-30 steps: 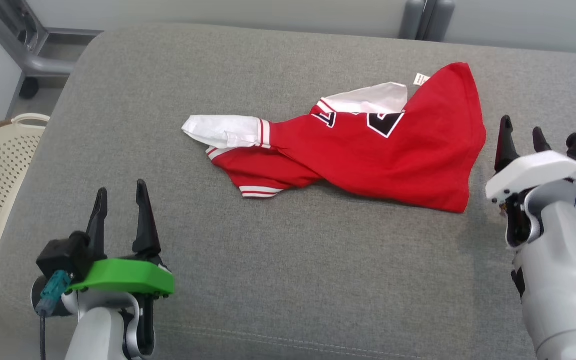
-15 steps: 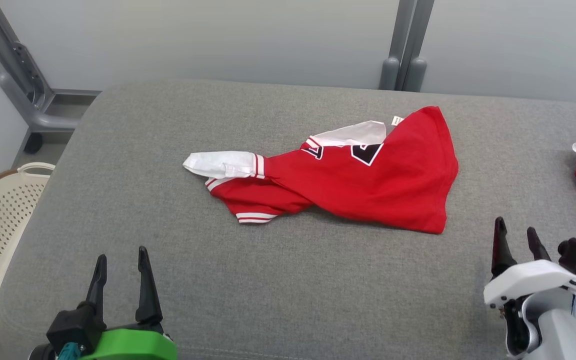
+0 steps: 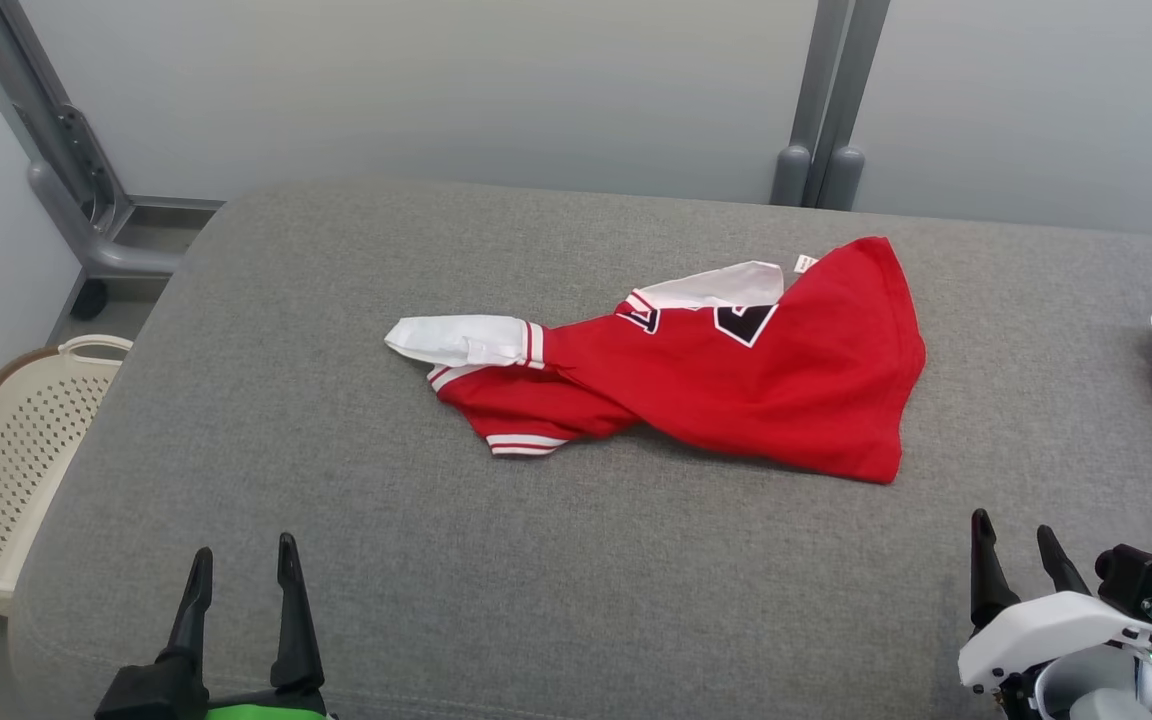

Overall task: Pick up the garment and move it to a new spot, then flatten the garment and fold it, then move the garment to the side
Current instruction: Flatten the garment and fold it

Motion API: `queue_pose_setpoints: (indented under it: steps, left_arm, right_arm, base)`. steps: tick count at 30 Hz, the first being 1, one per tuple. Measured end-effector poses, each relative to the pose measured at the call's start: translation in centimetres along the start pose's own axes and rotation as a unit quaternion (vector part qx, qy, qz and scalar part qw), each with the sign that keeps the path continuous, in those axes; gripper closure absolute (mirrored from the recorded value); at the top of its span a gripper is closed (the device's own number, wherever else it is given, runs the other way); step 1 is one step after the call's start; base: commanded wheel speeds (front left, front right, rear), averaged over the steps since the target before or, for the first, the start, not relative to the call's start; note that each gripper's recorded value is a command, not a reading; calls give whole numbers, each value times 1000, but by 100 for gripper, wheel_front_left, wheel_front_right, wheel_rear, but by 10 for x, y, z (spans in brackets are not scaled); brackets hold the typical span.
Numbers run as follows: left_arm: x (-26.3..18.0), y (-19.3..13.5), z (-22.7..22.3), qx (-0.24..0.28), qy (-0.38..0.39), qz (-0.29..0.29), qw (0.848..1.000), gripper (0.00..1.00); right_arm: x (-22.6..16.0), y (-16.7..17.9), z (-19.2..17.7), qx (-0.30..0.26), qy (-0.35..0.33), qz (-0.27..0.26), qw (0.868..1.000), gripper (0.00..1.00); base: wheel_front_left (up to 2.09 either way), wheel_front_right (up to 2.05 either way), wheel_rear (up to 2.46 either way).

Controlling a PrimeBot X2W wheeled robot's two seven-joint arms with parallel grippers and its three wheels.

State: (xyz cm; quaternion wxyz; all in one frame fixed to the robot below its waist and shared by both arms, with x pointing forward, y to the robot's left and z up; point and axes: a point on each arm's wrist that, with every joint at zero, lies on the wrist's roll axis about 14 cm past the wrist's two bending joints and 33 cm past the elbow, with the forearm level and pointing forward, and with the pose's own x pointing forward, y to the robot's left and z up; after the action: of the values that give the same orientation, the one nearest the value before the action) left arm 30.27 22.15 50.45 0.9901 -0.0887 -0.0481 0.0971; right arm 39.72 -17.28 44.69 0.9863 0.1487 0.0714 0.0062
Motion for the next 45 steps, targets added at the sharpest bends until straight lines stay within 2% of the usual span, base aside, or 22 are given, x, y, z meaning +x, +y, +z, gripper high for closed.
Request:
queue_pose_setpoints:
  steps: [5, 13, 20, 28, 29, 30, 31, 32, 33, 34, 38, 45]
  left_arm:
    - [0, 1, -1, 3, 1, -1, 1000, 0]
    - [5, -19, -6, 11, 9, -38, 999, 0]
    - [2, -38, -33, 17, 54, -77, 995, 0]
    - [7, -34, -50, 16, 83, -72, 994, 0]
    - [8, -34, -50, 17, 85, -71, 994, 0]
    - [8, -33, -51, 17, 86, -69, 994, 0]
    - [9, -32, -51, 18, 86, -68, 994, 0]
    - [9, -31, -51, 17, 87, -66, 994, 0]
    - [9, -30, -52, 18, 88, -64, 994, 0]
    - [9, -29, -53, 17, 90, -63, 994, 0]
    - [7, -28, -55, 17, 93, -61, 994, 0]
    - [1, -30, -53, 14, 89, -66, 994, 0]
  right_arm:
    - [7, 7, 0, -5, 12, 8, 1000, 0]
    - [39, 23, -1, -39, 56, 26, 997, 0]
    - [66, 24, -13, -57, 105, 15, 993, 0]
    - [81, 39, -52, -59, 181, 29, 981, 0]
    - [83, 41, -55, -58, 186, 31, 980, 4]
    - [84, 44, -58, -58, 191, 34, 979, 37]
    - [86, 45, -61, -57, 193, 35, 979, 63]
    - [87, 47, -63, -56, 197, 37, 978, 74]
    - [87, 49, -66, -55, 201, 38, 977, 95]
    - [88, 50, -66, -55, 201, 39, 977, 100]
    - [89, 53, -63, -44, 189, 40, 980, 100]
    - [91, 44, -30, -1, 137, 18, 990, 100]
  base:
    - [0, 0, 0]
    - [0, 0, 0]
    - [0, 0, 0]
    - [0, 0, 0]
    - [0, 0, 0]
    - [0, 0, 0]
    - [0, 0, 0]
    - [0, 0, 0]
    - [0, 0, 0]
    - [0, 0, 0]
    - [0, 0, 0]
    - [0, 0, 0]
